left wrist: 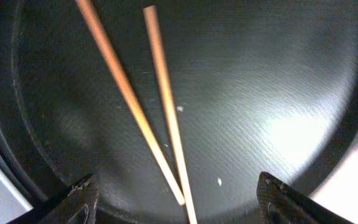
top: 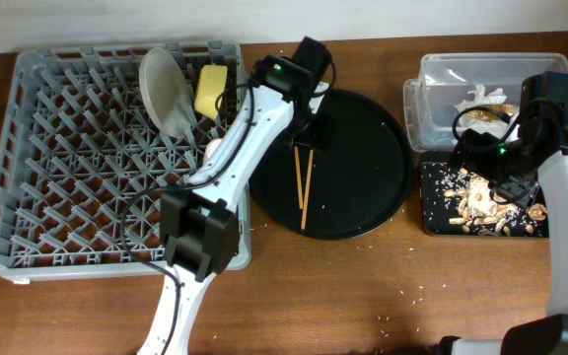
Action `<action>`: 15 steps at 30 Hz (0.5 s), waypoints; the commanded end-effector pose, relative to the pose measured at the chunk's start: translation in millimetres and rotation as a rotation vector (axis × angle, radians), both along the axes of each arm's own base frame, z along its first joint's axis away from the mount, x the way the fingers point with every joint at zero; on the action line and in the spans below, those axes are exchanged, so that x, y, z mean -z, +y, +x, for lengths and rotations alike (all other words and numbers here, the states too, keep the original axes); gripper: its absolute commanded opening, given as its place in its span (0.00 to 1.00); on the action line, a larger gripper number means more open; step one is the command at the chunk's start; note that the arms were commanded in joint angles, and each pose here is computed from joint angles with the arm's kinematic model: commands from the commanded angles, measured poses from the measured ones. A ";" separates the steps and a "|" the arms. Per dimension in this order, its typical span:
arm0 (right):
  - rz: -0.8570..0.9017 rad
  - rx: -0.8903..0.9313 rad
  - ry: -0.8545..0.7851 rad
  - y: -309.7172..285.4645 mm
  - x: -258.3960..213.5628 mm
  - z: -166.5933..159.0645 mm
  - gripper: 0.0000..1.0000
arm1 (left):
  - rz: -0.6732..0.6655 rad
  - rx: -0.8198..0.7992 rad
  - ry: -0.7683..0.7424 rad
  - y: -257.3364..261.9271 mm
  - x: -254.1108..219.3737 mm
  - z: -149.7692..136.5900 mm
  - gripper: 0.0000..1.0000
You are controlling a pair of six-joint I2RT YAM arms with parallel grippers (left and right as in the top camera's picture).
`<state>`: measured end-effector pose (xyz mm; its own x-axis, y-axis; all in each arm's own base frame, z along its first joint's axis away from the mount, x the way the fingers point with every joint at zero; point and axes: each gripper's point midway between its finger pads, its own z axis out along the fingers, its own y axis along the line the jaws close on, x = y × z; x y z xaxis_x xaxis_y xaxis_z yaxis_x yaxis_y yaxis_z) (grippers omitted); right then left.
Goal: Sort waste into correct bins and load items into the dishwasher rack
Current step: 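Move the left gripper to the chopsticks and grasp one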
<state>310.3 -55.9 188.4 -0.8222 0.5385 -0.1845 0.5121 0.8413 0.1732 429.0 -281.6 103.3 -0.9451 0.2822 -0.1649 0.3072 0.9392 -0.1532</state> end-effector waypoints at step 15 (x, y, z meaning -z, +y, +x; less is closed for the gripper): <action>-0.015 0.010 -0.016 -3.0 -5.8 0.8 0.99 | 0.167 -0.248 0.089 16.3 118.4 15.8 0.30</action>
